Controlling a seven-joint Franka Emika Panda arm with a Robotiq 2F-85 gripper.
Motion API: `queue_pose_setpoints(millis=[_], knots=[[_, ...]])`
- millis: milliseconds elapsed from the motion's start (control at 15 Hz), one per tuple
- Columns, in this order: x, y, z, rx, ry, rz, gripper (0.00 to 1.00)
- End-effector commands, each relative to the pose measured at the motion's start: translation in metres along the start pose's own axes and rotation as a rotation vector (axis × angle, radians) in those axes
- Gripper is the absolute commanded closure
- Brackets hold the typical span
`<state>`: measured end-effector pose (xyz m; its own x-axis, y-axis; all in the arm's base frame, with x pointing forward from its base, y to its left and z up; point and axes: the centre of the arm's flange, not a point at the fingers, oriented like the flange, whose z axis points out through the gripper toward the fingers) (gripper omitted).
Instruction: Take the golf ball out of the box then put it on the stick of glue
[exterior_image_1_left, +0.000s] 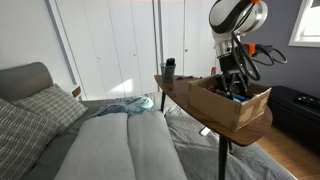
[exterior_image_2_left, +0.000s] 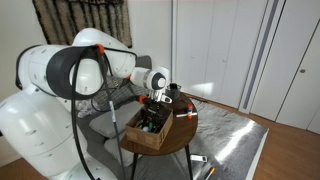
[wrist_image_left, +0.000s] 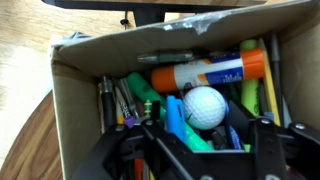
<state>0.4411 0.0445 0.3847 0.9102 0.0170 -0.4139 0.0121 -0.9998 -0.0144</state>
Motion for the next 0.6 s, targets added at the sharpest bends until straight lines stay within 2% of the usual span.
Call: queue_pose_setpoints(millis=[0,267,333,400,533], knots=[[0.015,-0.006,-0.004,-0.001,0.031,0.026,0.23],[0.025,-0.02,0.003,0.0,0.001,0.001,0.38],[0.023,-0.023,0.002,-0.003,-0.009,-0.008,0.38],[0.021,-0.025,0.002,-0.006,-0.018,-0.016,0.45],[0.019,-0.026,0.003,-0.011,-0.035,-0.019,0.4]])
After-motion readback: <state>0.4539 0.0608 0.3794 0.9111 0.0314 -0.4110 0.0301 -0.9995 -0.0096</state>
